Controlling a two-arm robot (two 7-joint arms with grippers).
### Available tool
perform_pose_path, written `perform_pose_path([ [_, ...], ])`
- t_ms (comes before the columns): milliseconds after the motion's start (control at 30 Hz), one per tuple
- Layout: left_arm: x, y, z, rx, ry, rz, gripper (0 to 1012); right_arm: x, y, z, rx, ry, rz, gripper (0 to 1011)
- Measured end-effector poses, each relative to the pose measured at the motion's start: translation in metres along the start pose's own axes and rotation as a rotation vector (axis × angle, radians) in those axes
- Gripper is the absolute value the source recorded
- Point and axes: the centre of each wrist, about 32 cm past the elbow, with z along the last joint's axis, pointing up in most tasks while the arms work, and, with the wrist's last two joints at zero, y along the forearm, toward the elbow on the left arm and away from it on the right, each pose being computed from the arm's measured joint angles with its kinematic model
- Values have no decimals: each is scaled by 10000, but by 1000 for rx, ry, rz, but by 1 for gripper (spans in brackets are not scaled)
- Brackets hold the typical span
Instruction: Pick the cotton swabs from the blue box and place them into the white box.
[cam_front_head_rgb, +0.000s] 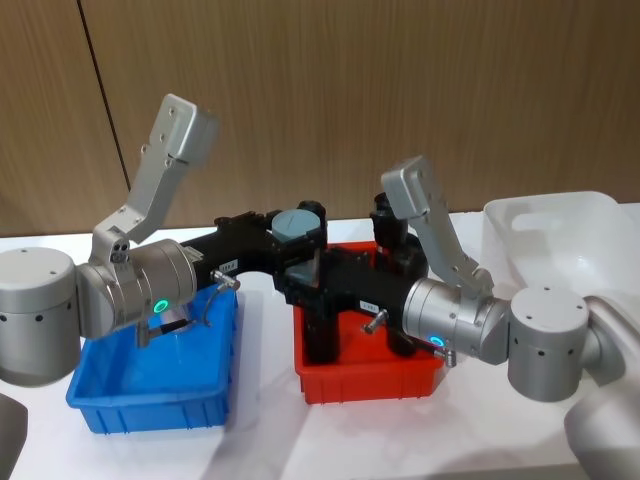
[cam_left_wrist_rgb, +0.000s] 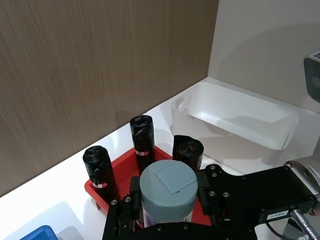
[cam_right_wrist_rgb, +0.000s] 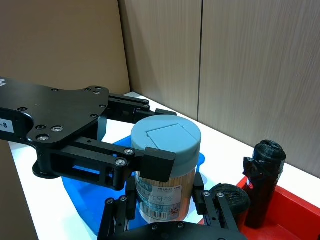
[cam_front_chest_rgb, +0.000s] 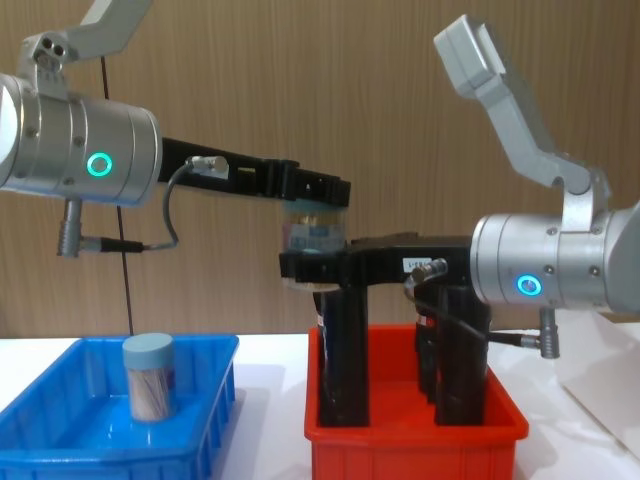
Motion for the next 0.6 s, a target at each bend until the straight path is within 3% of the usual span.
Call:
perform_pose_path([
  [267, -1, 0, 0, 0, 0, 0, 670, -6, 9, -2, 3, -2, -2, 641],
  [600, -5, -4, -2, 0, 1, -4, 941, -15, 17, 1, 11, -3, 0, 641],
])
